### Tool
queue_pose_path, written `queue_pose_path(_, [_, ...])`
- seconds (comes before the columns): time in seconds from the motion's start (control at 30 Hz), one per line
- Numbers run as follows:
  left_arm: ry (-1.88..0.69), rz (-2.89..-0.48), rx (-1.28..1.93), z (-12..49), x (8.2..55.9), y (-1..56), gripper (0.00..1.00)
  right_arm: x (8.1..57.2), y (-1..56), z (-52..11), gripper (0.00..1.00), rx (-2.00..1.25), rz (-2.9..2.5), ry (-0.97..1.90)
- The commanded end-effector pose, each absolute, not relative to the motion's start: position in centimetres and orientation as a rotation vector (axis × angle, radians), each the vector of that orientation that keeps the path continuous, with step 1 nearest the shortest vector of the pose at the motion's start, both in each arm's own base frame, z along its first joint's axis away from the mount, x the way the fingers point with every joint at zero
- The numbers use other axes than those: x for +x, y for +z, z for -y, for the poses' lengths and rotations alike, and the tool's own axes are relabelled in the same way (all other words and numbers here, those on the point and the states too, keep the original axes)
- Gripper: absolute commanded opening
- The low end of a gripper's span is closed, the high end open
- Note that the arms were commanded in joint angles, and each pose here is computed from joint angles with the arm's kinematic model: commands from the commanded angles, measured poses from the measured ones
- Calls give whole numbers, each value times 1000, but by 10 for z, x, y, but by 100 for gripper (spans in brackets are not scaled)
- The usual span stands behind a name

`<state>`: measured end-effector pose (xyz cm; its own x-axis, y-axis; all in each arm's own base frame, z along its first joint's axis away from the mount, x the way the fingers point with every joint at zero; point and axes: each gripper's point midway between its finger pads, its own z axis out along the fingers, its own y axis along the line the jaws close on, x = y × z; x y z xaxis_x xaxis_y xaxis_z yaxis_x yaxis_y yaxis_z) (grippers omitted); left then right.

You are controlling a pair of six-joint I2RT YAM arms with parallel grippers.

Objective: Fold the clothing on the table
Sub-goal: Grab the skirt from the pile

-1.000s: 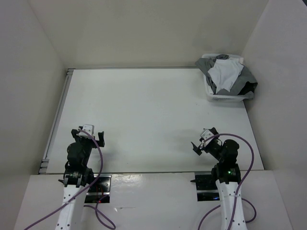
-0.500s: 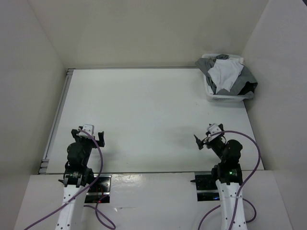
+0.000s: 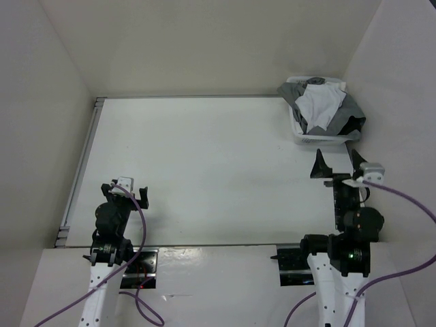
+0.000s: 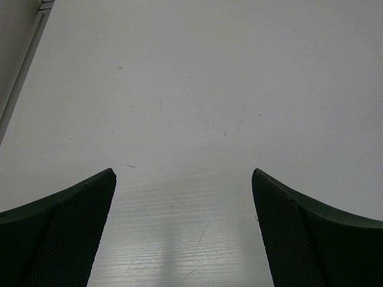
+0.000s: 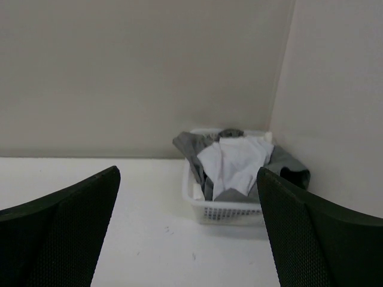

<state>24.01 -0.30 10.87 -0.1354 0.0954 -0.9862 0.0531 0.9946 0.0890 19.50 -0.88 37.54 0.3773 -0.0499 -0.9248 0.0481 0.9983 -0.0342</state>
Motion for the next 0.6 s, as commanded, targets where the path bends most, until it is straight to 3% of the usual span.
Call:
queue_pose_path(0.0, [34,-1599,93,3,242,121,100,224,363,28,98,152,-1350,-72])
queue_pose_path(0.3, [20,-1565,136,9,241,136,100,245,374,42,98,153,-1450,-173])
queue_pose_path(0.57, [-78,-1056,22,12,213,302,100,246,363,46,98,146,-1516,-210])
